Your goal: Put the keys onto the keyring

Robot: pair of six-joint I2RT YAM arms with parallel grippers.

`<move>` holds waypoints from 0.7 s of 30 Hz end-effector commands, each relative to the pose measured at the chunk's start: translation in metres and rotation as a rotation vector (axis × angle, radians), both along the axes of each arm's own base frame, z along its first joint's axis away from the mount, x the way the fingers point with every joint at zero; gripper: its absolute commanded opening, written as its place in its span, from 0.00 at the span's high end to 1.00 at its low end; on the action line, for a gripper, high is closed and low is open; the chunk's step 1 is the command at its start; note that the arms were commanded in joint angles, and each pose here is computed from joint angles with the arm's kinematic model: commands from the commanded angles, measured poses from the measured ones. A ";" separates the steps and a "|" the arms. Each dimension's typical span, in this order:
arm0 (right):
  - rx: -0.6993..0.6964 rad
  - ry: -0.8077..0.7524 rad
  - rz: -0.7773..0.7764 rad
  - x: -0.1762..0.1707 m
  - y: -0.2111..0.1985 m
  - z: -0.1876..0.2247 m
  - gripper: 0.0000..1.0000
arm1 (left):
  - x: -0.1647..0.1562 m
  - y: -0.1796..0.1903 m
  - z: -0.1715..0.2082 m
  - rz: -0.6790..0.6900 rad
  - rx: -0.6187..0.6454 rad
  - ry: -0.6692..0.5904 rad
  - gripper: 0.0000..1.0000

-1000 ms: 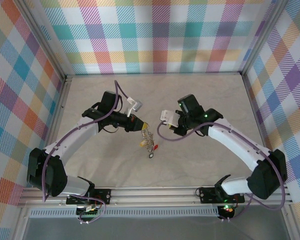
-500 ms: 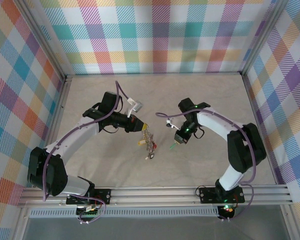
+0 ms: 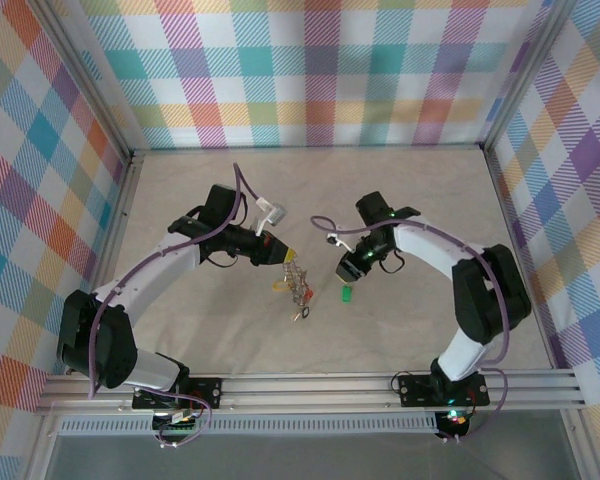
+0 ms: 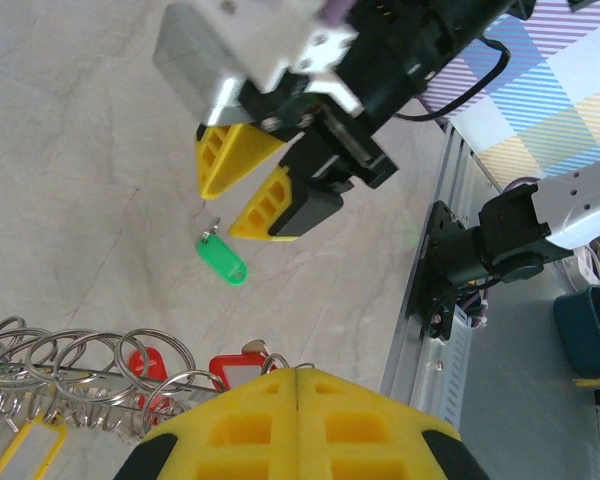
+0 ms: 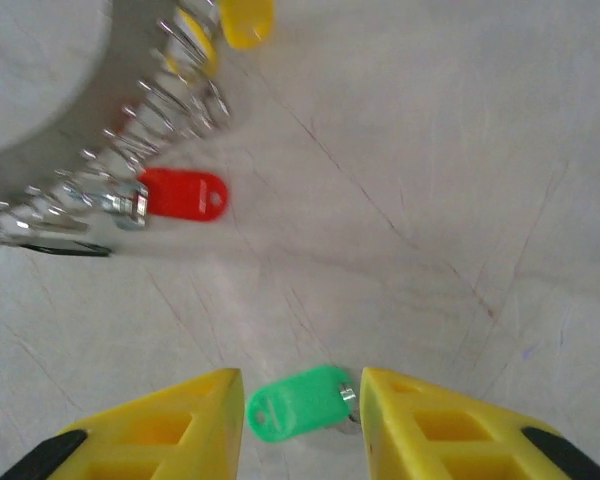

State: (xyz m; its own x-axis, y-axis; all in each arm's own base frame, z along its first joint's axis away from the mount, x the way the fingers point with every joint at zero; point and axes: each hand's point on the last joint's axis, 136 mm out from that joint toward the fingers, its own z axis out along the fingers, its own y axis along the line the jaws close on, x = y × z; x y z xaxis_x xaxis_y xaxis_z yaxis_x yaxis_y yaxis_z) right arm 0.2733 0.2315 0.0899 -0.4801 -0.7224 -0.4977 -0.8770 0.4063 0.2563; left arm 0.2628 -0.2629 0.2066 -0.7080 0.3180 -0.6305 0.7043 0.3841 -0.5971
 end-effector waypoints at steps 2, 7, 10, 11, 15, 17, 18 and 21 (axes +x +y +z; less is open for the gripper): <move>0.410 -0.274 0.155 -0.007 0.038 0.083 0.52 | 0.003 0.001 0.002 -0.011 -0.025 -0.026 1.00; 0.611 -0.385 0.192 -0.004 0.055 0.118 0.48 | 0.004 0.000 0.000 -0.011 -0.024 -0.021 1.00; 0.666 -0.379 0.222 -0.003 0.062 0.124 0.49 | 0.005 0.001 -0.001 -0.009 -0.022 -0.019 1.00; 0.689 -0.372 0.244 -0.004 0.066 0.126 0.49 | 0.005 0.000 -0.001 -0.008 -0.020 -0.018 1.00; 0.741 -0.323 0.347 -0.017 0.075 0.130 0.49 | 0.005 0.000 -0.001 -0.008 -0.020 -0.019 1.00; 0.735 -0.300 0.365 -0.017 0.078 0.126 0.49 | 0.006 0.000 -0.001 -0.007 -0.021 -0.018 1.00; 0.728 -0.289 0.370 -0.017 0.080 0.124 0.48 | 0.006 0.000 -0.002 -0.007 -0.020 -0.016 1.00; 0.726 -0.251 0.402 -0.019 0.085 0.119 0.48 | 0.006 0.000 -0.003 -0.006 -0.018 -0.015 1.00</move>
State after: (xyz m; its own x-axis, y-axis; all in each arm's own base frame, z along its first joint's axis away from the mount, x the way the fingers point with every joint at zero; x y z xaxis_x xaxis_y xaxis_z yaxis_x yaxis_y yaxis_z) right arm 0.2671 0.3094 0.1985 -0.1104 -0.3088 -0.9447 -0.9922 -0.0216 0.1230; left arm 0.2636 -0.2632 0.2009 -0.7163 0.3217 -0.6192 0.6963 0.3880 -0.6038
